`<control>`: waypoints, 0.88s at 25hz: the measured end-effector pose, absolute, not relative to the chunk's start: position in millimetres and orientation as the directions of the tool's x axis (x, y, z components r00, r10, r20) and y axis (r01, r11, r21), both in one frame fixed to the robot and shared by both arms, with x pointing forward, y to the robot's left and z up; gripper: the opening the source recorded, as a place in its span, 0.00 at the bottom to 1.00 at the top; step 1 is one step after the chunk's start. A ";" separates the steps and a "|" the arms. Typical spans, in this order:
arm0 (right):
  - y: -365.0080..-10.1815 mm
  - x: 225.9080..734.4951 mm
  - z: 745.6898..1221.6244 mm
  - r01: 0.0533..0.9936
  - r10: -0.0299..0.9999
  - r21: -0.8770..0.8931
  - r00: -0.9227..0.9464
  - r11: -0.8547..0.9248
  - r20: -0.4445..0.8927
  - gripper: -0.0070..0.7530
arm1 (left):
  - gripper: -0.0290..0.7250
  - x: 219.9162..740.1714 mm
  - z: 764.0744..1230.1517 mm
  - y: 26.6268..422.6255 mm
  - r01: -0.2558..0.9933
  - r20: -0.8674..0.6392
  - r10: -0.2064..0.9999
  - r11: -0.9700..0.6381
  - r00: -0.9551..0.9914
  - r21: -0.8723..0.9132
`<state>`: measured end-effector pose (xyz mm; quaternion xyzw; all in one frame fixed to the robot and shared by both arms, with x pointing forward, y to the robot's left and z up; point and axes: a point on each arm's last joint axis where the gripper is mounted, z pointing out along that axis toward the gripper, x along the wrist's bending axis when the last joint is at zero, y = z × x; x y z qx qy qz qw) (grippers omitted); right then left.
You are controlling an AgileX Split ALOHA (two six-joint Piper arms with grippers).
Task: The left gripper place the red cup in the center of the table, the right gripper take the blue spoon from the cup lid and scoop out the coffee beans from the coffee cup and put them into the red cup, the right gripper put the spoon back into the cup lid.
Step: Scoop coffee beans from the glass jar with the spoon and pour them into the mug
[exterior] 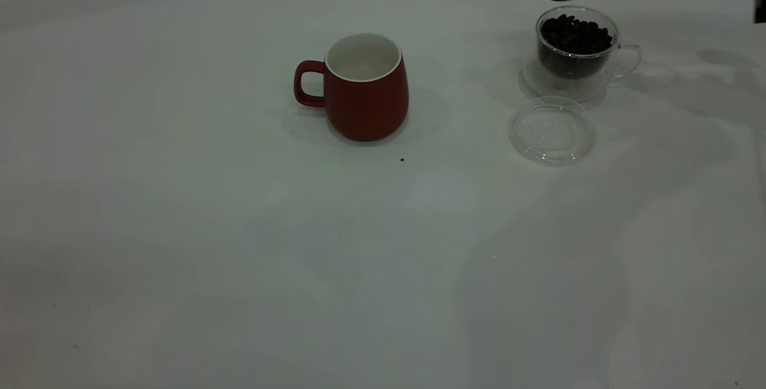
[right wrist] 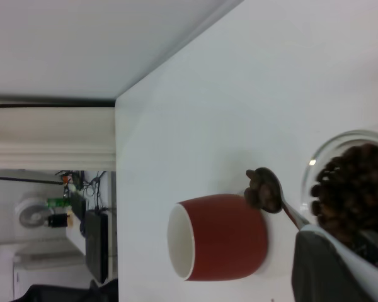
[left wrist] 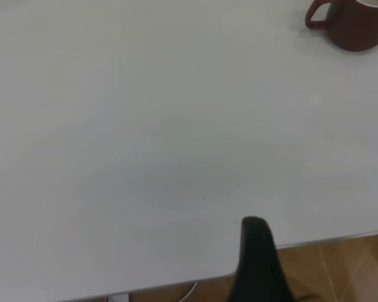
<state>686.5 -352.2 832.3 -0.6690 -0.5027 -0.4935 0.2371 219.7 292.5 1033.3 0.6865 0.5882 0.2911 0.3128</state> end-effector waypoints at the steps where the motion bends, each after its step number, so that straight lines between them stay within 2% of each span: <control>1: -347.3 687.4 832.5 0.909 0.436 0.179 0.003 -0.376 0.900 0.15 | 0.82 219.7 1033.3 292.5 0.626 0.032 0.990 -0.112 0.138 0.772; 14: -244.3 690.4 836.0 0.962 0.391 0.171 -0.075 -0.215 0.917 0.15 | 0.82 219.7 1033.3 292.5 0.626 0.032 0.990 -0.112 0.138 0.772; 22: -200.6 682.8 836.1 0.978 0.381 0.171 -0.113 -0.120 0.918 0.15 | 0.82 219.7 1033.3 292.5 0.626 0.032 0.990 -0.112 0.138 0.772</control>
